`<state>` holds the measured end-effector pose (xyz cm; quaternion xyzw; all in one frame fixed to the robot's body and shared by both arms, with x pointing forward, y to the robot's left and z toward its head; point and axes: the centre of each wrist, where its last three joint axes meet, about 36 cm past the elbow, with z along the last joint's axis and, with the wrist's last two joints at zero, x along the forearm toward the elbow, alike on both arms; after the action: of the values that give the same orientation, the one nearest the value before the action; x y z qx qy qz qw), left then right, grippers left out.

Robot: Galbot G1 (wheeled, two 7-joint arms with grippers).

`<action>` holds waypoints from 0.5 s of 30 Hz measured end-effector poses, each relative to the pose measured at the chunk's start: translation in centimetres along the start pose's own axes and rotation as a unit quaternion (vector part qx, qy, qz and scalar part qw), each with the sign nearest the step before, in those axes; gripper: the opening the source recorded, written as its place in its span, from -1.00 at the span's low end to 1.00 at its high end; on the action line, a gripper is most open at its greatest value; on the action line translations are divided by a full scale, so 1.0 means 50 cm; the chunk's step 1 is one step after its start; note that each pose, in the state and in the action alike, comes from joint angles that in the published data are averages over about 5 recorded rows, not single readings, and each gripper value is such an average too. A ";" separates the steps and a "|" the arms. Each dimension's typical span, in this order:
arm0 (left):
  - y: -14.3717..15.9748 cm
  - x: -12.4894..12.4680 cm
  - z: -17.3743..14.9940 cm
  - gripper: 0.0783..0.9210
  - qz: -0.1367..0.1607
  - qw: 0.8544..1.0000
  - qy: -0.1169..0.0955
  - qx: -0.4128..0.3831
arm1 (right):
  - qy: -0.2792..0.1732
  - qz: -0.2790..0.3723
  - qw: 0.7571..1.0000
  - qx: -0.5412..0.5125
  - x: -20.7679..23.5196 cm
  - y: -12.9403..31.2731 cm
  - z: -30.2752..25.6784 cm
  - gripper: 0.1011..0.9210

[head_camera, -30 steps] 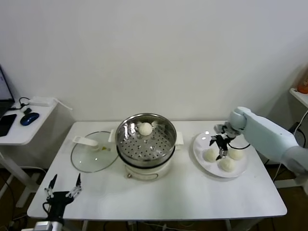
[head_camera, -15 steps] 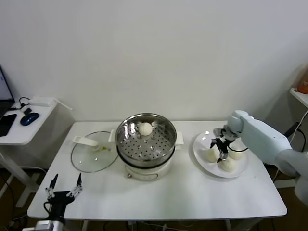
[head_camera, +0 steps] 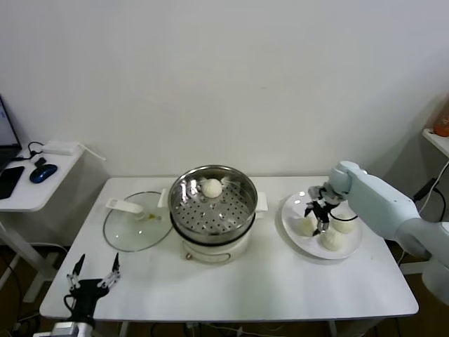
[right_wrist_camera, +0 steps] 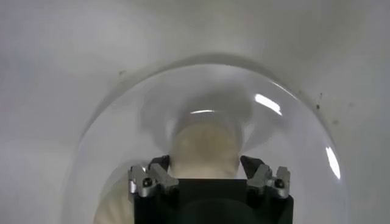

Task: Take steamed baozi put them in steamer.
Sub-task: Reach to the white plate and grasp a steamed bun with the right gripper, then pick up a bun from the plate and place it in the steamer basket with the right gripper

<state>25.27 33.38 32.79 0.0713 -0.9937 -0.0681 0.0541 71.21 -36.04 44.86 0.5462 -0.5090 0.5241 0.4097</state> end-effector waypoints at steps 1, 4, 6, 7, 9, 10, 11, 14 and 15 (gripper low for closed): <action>0.000 0.000 0.001 0.77 0.000 1.000 0.000 0.000 | 0.000 -0.001 1.000 0.000 0.000 0.000 0.000 0.59; 0.000 0.001 0.002 0.77 0.000 1.000 0.001 0.000 | 0.002 -0.003 1.000 0.000 0.001 -0.001 0.000 0.54; 0.000 0.001 0.002 0.77 0.000 1.000 0.001 0.000 | 0.002 -0.003 1.000 0.000 0.002 -0.002 0.000 0.52; 0.000 0.001 0.002 0.77 0.000 1.000 0.001 0.000 | 0.002 -0.003 1.000 0.000 0.002 -0.002 0.000 0.51; -0.001 0.001 0.002 0.77 0.000 1.000 0.001 0.000 | 0.001 -0.003 1.000 0.000 0.003 -0.002 -0.001 0.49; -0.001 0.001 0.002 0.77 0.000 1.000 0.000 0.000 | 0.001 -0.003 1.000 0.000 0.004 -0.002 -0.001 0.48; -0.001 0.001 0.002 0.77 0.000 1.000 0.000 0.000 | 0.000 -0.003 1.000 0.001 0.005 -0.003 -0.002 0.47; 0.000 0.001 0.002 0.77 0.000 1.000 0.000 0.001 | -0.001 -0.001 1.000 0.002 0.011 -0.005 -0.004 0.44; 0.000 0.001 0.002 0.77 0.000 1.000 0.000 0.001 | -0.002 0.000 1.000 0.002 0.014 -0.006 -0.004 0.44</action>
<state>25.22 33.40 32.70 0.0717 -0.9937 -0.0673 0.0543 71.44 -35.89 45.59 0.5483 -0.5082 0.5243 0.4078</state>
